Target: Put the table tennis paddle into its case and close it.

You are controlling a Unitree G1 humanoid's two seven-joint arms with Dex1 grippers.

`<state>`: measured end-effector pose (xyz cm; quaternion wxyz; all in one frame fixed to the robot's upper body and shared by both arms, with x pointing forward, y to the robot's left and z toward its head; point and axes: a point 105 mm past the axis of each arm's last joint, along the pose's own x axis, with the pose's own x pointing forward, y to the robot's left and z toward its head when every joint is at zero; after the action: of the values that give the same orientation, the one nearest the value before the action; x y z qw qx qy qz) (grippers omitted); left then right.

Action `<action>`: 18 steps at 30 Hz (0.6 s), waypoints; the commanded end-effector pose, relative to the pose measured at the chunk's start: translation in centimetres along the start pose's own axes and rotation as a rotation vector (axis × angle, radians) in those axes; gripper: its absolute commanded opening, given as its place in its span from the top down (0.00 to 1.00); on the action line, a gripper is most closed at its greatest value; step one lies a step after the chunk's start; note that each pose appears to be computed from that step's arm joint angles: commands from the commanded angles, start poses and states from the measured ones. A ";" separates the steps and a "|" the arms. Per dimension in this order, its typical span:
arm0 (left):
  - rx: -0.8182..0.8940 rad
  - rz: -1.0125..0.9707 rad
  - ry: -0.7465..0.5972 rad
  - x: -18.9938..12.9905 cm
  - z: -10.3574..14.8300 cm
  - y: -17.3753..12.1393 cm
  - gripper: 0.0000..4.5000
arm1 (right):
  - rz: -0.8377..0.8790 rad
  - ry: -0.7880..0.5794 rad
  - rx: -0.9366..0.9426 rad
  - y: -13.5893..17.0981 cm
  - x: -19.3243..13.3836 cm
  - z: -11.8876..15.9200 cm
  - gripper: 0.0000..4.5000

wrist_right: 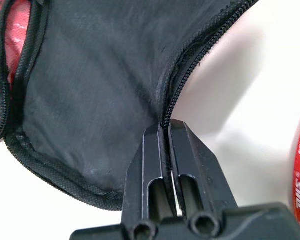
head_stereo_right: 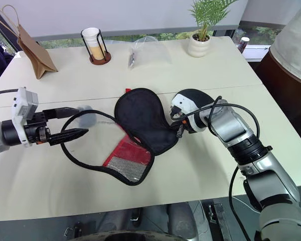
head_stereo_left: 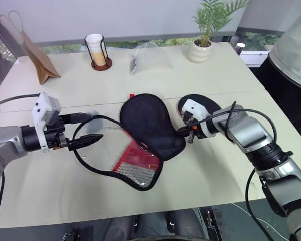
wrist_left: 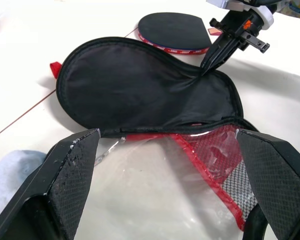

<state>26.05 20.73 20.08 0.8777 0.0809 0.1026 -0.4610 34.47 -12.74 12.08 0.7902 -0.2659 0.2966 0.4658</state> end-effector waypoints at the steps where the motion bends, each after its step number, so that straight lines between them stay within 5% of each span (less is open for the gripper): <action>1: 0.047 -0.012 -0.024 0.3 1.0 -0.3 0.00 | -0.050 -0.058 -0.003 -0.7 -1.2 1.1 0.60; 6: 0.047 -0.025 -0.028 0.7 1.1 -0.4 0.00 | -0.129 -0.102 0.033 -1.9 -3.1 1.9 0.05; 10: 0.048 -0.034 -0.030 1.0 1.1 -0.5 0.00 | -0.244 -0.145 0.059 -3.6 -6.7 2.0 0.02; 18: 0.056 -0.068 -0.037 1.8 1.5 -0.4 0.00 | -0.439 0.058 0.079 -5.4 -12.0 -5.5 0.02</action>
<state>26.74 18.92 20.32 0.8621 0.0823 0.0939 -0.4911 33.37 -25.08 16.74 0.8708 -0.2886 0.2878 0.2749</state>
